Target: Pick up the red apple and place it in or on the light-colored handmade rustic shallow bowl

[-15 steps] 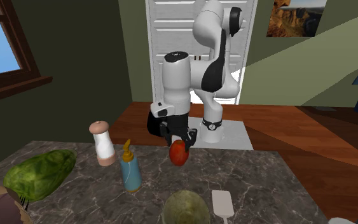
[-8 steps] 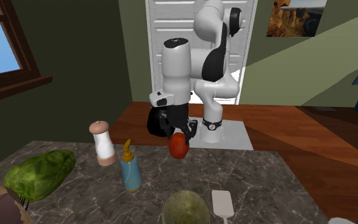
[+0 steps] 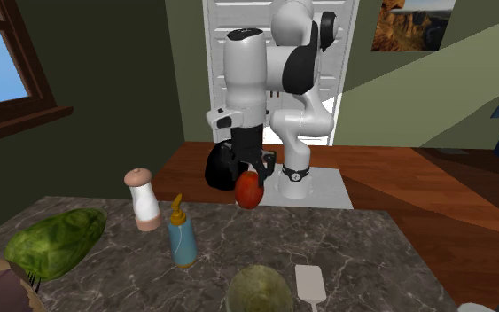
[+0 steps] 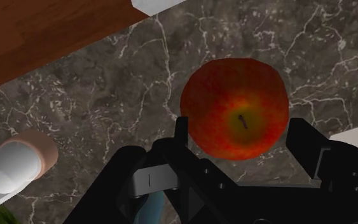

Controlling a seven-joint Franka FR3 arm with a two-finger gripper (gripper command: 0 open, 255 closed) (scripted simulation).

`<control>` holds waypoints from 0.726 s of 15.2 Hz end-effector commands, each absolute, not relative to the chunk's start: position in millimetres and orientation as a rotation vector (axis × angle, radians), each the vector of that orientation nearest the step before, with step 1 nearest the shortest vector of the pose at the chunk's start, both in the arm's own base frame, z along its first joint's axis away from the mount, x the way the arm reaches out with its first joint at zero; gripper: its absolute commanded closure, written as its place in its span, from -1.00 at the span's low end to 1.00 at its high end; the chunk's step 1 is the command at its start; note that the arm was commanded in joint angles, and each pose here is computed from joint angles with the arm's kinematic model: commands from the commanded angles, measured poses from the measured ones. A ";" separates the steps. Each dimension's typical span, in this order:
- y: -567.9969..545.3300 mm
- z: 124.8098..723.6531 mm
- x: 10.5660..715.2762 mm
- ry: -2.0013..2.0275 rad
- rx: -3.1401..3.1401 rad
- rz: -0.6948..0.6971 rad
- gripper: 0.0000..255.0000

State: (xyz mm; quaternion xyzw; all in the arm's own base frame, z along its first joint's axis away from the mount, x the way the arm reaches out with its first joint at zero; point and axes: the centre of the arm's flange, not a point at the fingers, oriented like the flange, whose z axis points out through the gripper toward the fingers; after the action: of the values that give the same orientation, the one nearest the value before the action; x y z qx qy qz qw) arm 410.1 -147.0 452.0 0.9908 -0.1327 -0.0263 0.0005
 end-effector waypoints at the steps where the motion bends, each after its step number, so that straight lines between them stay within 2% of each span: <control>1: -146.5 462.1 410.5 -0.417 3.112 -0.083 1.00; 11: -146.5 514.9 410.5 -0.417 3.112 -0.083 1.00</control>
State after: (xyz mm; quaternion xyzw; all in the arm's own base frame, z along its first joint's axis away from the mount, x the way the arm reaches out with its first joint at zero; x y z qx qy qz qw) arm 410.6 -148.0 510.2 0.9908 -0.1327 -0.0263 0.0005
